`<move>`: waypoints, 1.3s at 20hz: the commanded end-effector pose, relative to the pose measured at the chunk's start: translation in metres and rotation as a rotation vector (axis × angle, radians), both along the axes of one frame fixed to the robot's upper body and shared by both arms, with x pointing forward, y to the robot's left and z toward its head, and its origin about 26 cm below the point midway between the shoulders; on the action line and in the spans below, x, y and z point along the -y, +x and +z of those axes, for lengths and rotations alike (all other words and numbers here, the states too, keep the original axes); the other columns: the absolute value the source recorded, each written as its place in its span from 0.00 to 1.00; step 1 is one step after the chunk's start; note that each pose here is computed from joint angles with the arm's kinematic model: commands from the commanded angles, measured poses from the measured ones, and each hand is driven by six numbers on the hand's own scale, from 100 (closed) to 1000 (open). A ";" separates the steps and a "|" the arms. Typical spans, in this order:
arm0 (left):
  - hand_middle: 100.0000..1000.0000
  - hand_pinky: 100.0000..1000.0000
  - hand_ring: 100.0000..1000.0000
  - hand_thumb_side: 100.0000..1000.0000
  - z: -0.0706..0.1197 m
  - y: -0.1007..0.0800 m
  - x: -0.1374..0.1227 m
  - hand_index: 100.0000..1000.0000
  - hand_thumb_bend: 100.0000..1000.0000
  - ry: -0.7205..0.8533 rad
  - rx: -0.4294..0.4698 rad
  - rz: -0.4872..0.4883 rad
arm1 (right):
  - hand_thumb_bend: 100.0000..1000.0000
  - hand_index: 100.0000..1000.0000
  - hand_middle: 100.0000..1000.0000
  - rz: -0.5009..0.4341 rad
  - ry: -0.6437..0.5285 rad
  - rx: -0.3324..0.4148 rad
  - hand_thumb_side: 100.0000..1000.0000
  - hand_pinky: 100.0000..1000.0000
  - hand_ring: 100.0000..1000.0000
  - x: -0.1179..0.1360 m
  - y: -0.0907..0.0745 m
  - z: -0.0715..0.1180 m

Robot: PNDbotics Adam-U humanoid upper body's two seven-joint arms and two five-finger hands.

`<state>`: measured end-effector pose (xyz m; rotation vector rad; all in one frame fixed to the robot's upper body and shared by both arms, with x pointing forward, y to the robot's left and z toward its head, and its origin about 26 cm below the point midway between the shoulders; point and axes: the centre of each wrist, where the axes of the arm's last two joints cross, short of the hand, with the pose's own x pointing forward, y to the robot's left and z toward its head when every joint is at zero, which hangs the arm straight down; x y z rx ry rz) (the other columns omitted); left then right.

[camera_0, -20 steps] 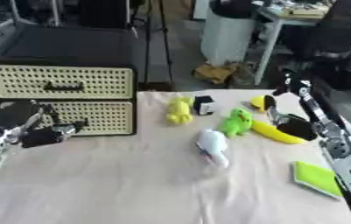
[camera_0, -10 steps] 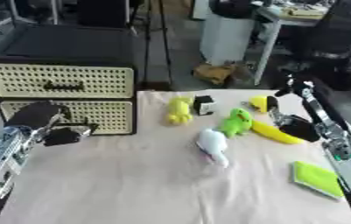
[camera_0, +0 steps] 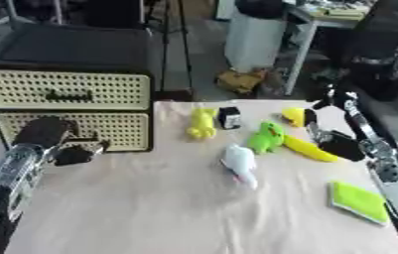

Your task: Pick up objects from table and place into drawer.

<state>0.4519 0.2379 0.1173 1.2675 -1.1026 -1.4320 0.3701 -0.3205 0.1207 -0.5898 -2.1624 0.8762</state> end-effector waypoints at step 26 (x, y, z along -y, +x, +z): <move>0.00 0.00 0.00 1.00 0.008 -0.043 0.000 0.35 0.47 -0.046 -0.049 -0.086 | 0.00 0.81 0.73 -0.005 -0.015 0.031 0.36 0.62 0.71 0.006 0.001 0.013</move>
